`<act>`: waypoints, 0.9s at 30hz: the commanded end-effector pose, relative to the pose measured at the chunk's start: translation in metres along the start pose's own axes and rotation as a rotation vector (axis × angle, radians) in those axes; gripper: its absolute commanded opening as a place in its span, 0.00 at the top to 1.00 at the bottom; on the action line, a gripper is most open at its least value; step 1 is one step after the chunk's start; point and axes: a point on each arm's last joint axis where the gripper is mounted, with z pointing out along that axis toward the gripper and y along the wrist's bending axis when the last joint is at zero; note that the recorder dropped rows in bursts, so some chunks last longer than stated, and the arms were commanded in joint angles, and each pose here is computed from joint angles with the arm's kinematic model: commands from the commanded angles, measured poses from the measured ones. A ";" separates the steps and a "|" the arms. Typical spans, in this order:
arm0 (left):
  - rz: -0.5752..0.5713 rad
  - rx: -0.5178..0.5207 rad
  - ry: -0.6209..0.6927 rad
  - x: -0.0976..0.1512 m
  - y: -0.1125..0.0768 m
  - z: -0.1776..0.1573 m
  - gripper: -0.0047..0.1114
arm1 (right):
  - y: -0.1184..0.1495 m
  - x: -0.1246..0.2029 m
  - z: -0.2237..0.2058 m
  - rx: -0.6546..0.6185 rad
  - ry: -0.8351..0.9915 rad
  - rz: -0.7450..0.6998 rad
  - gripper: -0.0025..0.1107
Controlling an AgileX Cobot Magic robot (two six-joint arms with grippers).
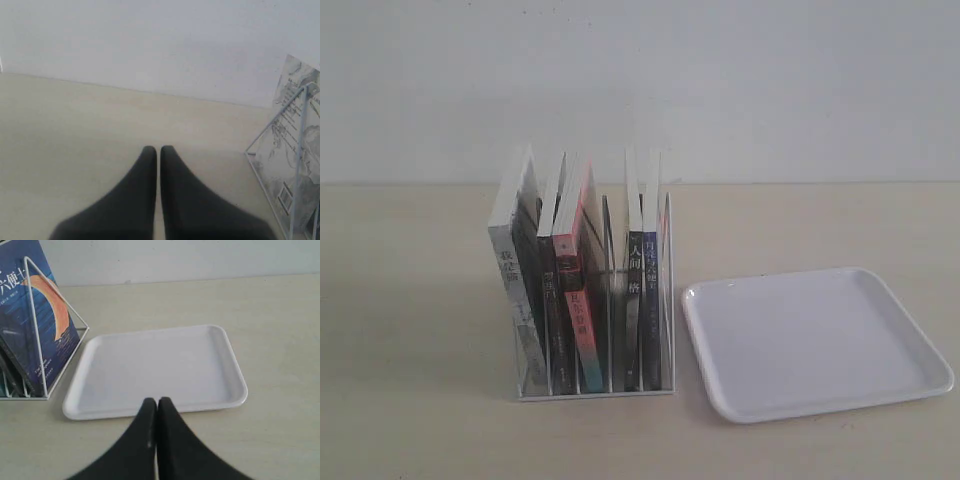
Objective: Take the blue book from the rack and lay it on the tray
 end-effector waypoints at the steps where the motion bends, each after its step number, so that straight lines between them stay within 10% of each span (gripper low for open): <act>1: -0.020 0.000 -0.010 -0.002 0.000 0.000 0.92 | 0.000 -0.001 0.000 0.001 -0.011 0.000 0.98; 17: -0.020 0.000 -0.010 -0.002 0.000 0.000 0.92 | -0.007 -0.040 -0.010 0.046 -0.460 0.170 0.98; 21: -0.020 0.000 -0.010 -0.002 0.000 0.000 0.92 | -0.014 -0.066 -0.029 0.058 -0.804 0.283 0.98; 27: -0.020 0.000 -0.010 -0.002 0.000 0.000 0.92 | 0.006 -0.144 -0.062 0.000 -0.828 0.199 0.98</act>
